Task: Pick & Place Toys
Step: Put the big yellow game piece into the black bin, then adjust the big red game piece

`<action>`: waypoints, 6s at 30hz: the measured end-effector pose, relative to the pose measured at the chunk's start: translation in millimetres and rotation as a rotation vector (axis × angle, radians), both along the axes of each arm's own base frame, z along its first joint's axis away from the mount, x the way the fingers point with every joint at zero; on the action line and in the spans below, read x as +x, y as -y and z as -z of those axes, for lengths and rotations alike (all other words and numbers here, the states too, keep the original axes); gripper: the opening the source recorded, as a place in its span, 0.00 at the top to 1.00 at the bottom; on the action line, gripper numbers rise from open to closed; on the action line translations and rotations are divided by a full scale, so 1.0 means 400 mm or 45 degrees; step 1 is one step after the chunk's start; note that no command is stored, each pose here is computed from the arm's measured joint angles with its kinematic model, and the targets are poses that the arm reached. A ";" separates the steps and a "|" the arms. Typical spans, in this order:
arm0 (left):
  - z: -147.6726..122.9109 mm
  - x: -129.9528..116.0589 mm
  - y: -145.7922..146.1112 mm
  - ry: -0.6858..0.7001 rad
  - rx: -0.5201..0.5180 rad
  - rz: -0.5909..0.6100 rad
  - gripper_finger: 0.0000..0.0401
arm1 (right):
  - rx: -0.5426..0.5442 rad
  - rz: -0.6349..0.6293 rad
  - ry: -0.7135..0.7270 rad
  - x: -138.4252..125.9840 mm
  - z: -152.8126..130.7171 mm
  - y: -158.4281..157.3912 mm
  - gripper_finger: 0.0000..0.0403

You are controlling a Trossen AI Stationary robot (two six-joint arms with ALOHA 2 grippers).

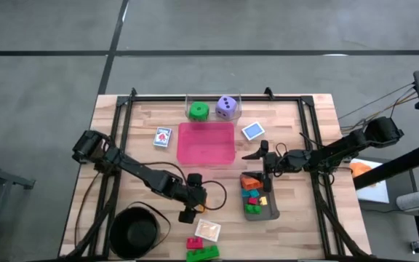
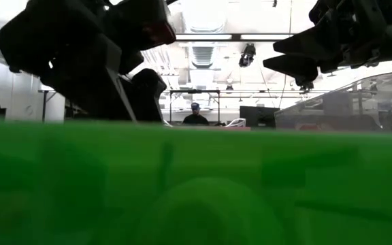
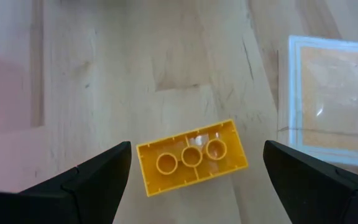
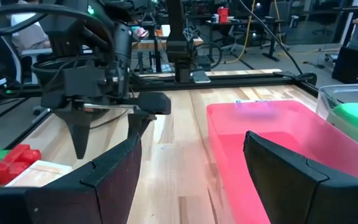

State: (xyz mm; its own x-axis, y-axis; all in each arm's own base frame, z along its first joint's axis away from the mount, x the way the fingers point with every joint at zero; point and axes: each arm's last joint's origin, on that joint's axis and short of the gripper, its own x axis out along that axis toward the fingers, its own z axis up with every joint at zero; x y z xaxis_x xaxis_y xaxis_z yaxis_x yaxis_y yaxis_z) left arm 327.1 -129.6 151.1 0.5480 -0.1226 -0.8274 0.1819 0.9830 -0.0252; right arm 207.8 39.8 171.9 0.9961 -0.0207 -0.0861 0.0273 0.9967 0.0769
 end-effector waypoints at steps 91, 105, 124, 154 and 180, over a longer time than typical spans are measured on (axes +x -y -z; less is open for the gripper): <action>-0.046 0.143 -0.039 0.808 0.084 0.083 0.28 | 0.000 -0.001 -0.016 0.000 0.003 0.000 0.30; 0.000 0.261 -0.043 0.865 0.035 0.142 0.28 | -0.001 -0.001 -0.025 0.000 0.005 0.000 0.30; 0.009 0.304 -0.037 0.772 0.062 0.158 0.07 | -0.001 -0.001 -0.027 0.000 0.005 0.000 0.30; -0.098 -0.066 -0.149 0.909 0.068 -0.195 0.07 | -0.018 0.003 -0.036 0.000 0.007 0.002 0.30; -0.040 -0.325 -0.224 0.921 0.057 -0.364 0.07 | 0.003 0.118 -0.146 0.070 -0.068 0.006 0.30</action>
